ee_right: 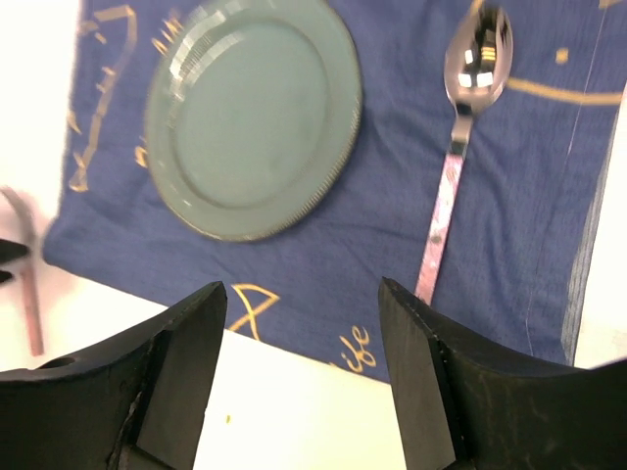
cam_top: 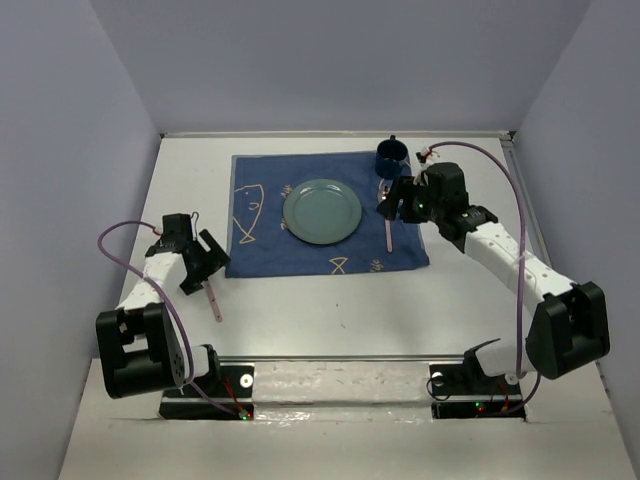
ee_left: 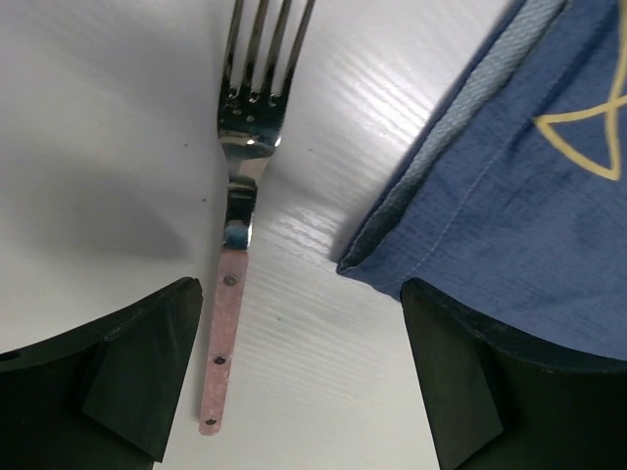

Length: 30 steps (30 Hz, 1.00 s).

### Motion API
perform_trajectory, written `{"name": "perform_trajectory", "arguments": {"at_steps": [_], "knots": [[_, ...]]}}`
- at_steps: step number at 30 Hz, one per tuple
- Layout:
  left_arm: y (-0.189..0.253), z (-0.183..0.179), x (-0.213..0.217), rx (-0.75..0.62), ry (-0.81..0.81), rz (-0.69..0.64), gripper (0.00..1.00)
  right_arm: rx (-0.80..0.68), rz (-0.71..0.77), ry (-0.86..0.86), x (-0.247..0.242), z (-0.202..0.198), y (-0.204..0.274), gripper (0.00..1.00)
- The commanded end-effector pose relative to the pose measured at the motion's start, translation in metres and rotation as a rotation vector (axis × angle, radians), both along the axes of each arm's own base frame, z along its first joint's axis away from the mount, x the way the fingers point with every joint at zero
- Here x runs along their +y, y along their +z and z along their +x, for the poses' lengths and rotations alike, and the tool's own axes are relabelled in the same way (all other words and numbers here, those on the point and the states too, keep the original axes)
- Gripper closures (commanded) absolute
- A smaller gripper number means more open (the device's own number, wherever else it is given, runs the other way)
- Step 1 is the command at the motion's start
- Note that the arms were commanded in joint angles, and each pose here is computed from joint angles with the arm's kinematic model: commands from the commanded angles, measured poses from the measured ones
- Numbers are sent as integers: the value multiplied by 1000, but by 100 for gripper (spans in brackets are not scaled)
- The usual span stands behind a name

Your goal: Set the dinner table for one person

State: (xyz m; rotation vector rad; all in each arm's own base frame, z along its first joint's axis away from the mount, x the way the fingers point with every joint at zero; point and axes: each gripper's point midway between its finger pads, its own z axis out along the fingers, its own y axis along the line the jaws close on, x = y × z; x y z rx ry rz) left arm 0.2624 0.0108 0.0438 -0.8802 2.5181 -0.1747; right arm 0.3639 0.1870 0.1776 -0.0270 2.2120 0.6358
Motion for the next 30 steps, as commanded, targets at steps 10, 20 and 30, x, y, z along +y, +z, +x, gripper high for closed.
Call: {"name": "perform_trajectory", "arguments": {"at_steps": [10,20,30], "knots": [[-23,-25,16,171,109,76,38,-158,15,-97,-14,15,39,34],[-45,-35,16,274,109,80,71,-188,-7,-151,-26,14,46,36],[25,15,15,-34,44,91,100,-157,-28,-196,-31,21,32,36]]}}
